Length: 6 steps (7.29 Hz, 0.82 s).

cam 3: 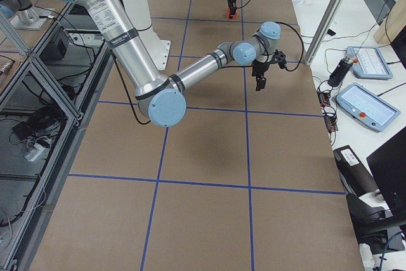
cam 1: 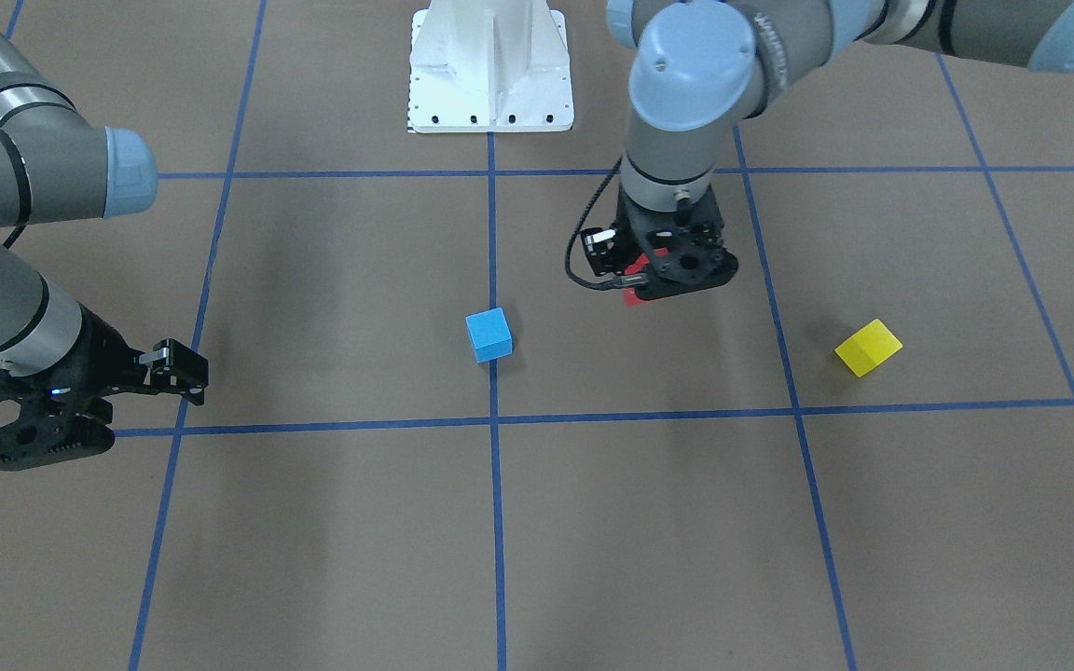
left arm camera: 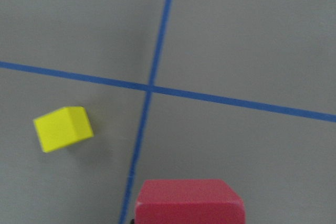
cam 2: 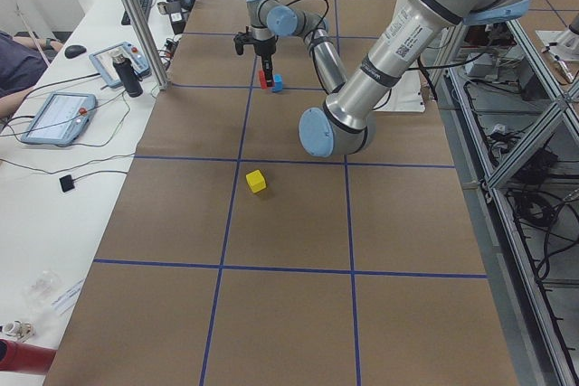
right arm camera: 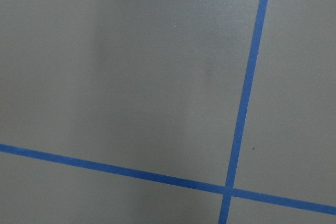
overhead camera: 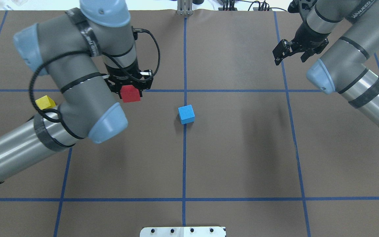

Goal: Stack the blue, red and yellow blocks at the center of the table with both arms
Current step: 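Carry the red cube with the left gripper over the blue cube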

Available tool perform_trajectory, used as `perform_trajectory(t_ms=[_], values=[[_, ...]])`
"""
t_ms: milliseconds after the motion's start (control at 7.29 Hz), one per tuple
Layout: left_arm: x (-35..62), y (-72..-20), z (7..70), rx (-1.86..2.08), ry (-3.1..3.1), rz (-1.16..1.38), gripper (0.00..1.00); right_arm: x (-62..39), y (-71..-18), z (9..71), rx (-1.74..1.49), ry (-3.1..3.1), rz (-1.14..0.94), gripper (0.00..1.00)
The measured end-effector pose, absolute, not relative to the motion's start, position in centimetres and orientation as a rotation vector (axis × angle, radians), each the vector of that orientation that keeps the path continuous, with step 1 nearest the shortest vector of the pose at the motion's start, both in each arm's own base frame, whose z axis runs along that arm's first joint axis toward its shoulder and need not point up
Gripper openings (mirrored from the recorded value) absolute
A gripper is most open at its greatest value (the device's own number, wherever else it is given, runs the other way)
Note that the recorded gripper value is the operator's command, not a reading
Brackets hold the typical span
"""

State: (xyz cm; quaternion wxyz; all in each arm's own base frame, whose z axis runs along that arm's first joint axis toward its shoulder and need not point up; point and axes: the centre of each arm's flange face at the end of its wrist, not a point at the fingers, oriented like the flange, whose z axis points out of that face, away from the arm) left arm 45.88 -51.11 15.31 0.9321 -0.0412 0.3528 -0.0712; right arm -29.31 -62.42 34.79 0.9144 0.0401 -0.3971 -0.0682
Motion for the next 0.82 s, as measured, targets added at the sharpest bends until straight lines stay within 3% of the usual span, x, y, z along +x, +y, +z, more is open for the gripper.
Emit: perform_trajectory(t_ms=[823], values=[[60.1, -52.5, 12.1, -0.122, 0.795, -0.216, 0.00, -29.3, -62.4, 34.8, 0.083, -0.820, -0.136, 0.99]])
